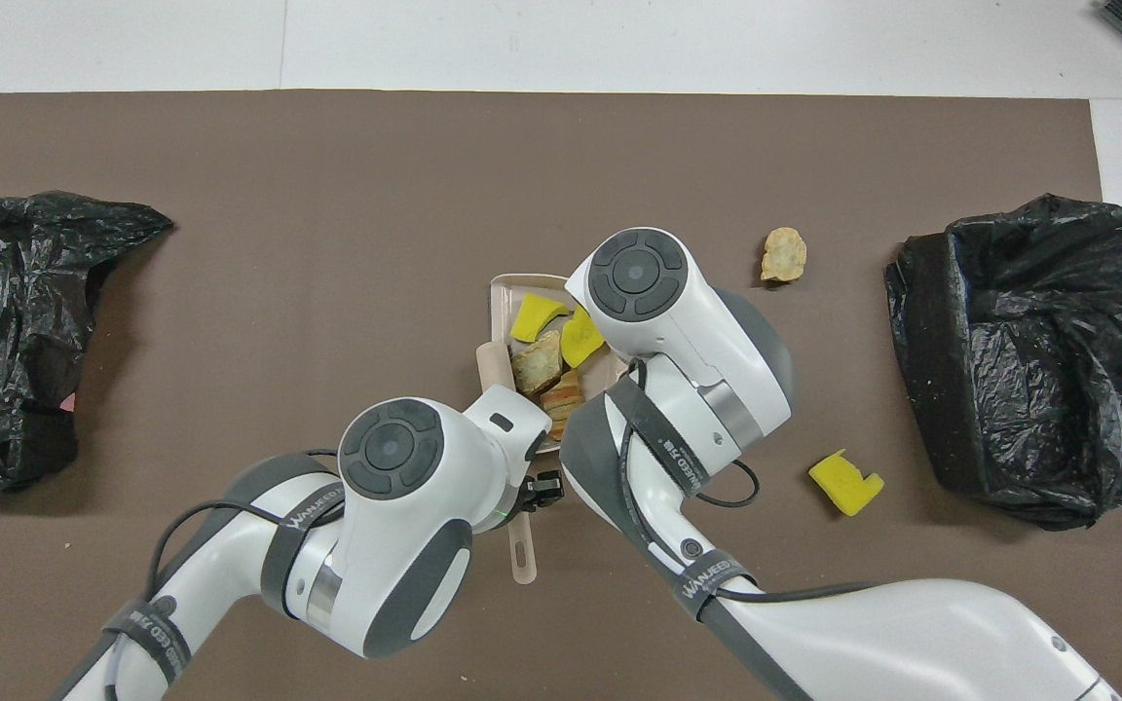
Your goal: Sweep and dump trash in bin
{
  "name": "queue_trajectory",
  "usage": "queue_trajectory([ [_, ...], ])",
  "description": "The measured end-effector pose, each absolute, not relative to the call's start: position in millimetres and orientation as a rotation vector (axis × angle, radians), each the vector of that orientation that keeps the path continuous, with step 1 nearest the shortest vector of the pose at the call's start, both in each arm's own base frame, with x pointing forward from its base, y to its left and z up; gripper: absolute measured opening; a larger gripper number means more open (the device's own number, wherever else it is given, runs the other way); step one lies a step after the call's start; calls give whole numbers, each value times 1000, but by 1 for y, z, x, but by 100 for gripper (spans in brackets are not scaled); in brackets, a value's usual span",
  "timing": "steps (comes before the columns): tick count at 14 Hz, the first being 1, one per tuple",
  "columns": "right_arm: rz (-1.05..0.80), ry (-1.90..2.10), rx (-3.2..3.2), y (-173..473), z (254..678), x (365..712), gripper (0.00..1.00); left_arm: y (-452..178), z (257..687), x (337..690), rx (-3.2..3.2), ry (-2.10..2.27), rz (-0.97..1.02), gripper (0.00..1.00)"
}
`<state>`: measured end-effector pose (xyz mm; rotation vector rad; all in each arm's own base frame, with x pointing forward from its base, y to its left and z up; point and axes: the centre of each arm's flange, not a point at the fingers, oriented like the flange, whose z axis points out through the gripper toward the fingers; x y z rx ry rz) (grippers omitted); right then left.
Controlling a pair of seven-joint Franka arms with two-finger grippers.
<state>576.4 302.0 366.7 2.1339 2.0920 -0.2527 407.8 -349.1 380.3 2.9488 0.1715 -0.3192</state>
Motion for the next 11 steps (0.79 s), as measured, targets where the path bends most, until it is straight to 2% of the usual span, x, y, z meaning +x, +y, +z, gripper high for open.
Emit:
queue_trajectory([
  [2,-245,2092,2133,302,367,577,31,-321,399,416,2975,178,-370,26],
  [5,-234,2091,2134,302,368,578,31,-306,417,405,3026,139,-391,26],
  [8,-190,2059,2162,288,383,586,31,-310,410,386,3044,106,-415,26],
  [11,-129,1981,2244,245,416,597,31,-333,397,356,3065,89,-412,26],
])
